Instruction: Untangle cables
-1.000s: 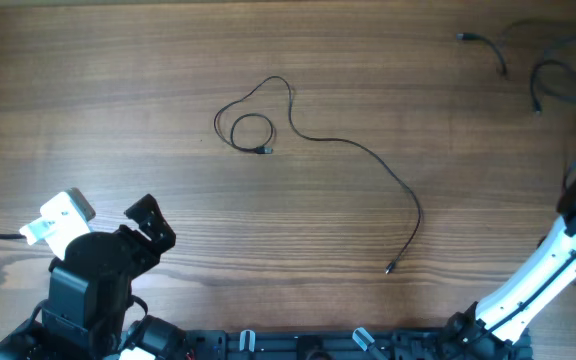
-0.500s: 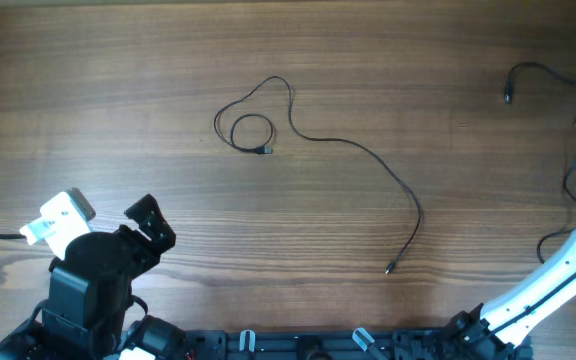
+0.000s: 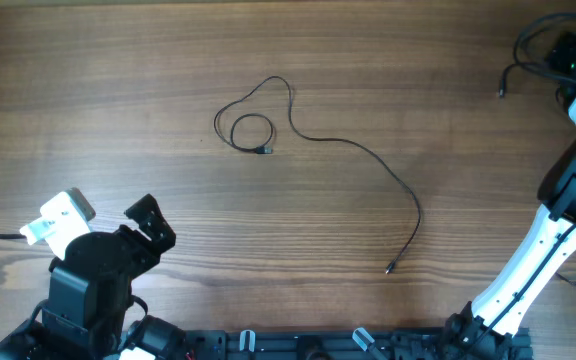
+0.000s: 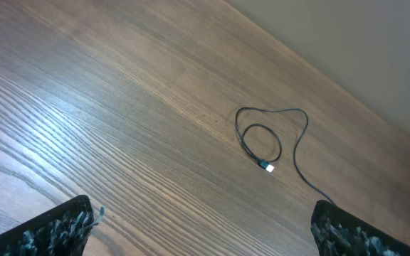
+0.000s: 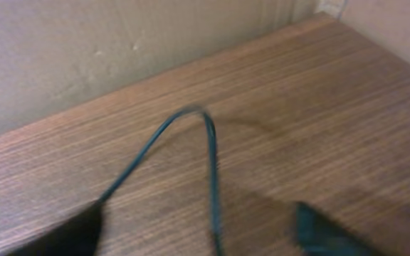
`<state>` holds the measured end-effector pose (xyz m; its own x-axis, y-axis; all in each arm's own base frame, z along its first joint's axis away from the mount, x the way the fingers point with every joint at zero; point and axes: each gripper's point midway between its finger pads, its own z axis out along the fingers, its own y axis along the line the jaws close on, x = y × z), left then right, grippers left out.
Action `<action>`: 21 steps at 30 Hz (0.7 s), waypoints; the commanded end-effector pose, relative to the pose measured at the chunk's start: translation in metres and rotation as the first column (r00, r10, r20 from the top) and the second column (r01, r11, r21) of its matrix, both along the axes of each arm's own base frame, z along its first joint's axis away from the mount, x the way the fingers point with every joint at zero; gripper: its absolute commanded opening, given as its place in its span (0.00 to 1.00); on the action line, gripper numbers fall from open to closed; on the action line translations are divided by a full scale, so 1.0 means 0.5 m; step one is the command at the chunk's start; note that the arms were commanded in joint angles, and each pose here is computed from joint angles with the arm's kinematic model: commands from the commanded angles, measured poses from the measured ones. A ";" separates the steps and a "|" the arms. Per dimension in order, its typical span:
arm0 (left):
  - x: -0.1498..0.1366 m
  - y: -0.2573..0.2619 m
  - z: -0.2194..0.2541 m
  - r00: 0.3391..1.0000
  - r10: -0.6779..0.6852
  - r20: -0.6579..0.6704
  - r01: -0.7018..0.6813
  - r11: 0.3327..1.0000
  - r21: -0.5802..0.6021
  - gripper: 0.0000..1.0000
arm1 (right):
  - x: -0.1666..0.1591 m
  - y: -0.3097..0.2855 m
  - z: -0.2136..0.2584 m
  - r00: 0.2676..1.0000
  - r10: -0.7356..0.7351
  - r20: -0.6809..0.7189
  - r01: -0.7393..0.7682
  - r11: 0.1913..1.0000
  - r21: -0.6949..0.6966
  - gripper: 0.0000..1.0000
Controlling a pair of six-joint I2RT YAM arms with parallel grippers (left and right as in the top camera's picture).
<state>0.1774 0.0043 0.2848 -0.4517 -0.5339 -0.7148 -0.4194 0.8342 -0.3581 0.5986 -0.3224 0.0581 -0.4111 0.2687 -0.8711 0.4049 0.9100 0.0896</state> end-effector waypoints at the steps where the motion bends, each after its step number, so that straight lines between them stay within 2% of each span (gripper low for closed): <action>1: 0.000 0.001 -0.001 1.000 0.008 0.001 -0.008 1.000 -0.008 1.00 | -0.016 -0.030 0.016 0.999 -0.048 -0.006 0.048 0.999 -0.015 1.00; 3: 0.000 0.001 -0.001 1.000 0.009 0.001 -0.009 1.000 -0.008 1.00 | -0.013 -0.031 0.059 0.999 -0.047 0.023 0.048 0.998 -0.031 1.00; 5: 0.000 0.001 -0.001 1.000 0.009 0.001 -0.009 1.000 -0.008 1.00 | -0.011 -0.028 0.128 0.997 -0.043 0.068 0.047 0.997 -0.055 1.00; 6: 0.000 0.001 -0.001 1.000 0.008 0.001 -0.008 1.000 -0.008 1.00 | -0.012 -0.024 0.192 0.993 -0.033 0.112 0.041 0.996 -0.074 1.00; 8: 0.000 0.001 -0.001 1.000 0.009 0.001 -0.009 1.000 -0.008 1.00 | -0.009 -0.006 0.247 0.988 0.012 0.155 0.000 0.997 -0.076 1.00; 10: 0.000 0.001 -0.001 1.000 0.008 0.001 -0.008 1.000 -0.008 1.00 | -0.002 0.041 0.307 0.969 0.127 0.212 -0.118 0.991 -0.056 1.00; 12: 0.000 0.001 -0.001 1.000 0.009 0.000 -0.009 1.000 -0.008 1.00 | 0.001 0.104 0.358 0.927 0.237 0.290 -0.256 0.966 0.028 1.00; 15: 0.000 0.001 -0.001 1.000 0.008 0.001 -0.008 1.000 -0.008 1.00 | -0.006 0.226 0.409 0.838 0.374 0.398 -0.489 0.838 0.242 1.00; 17: 0.000 0.001 -0.001 1.000 0.008 0.001 -0.008 1.000 -0.008 1.00 | -0.014 0.316 0.415 0.777 0.458 0.432 -0.613 0.704 0.358 1.00; 19: 0.000 0.001 -0.001 1.000 0.009 0.000 -0.009 1.000 -0.008 1.00 | -0.019 0.387 0.402 0.744 0.516 0.425 -0.667 0.611 0.427 1.00; 21: 0.000 0.001 -0.001 1.000 0.008 0.000 -0.008 1.000 -0.008 1.00 | -0.021 0.456 0.369 0.747 0.548 0.376 -0.661 0.554 0.506 1.00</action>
<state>0.1774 0.0043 0.2848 -0.4517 -0.5339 -0.7148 -0.4194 0.8342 -0.3581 0.5948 -0.1811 0.2566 -0.3403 0.4421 -0.8299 -0.1539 0.8445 0.5129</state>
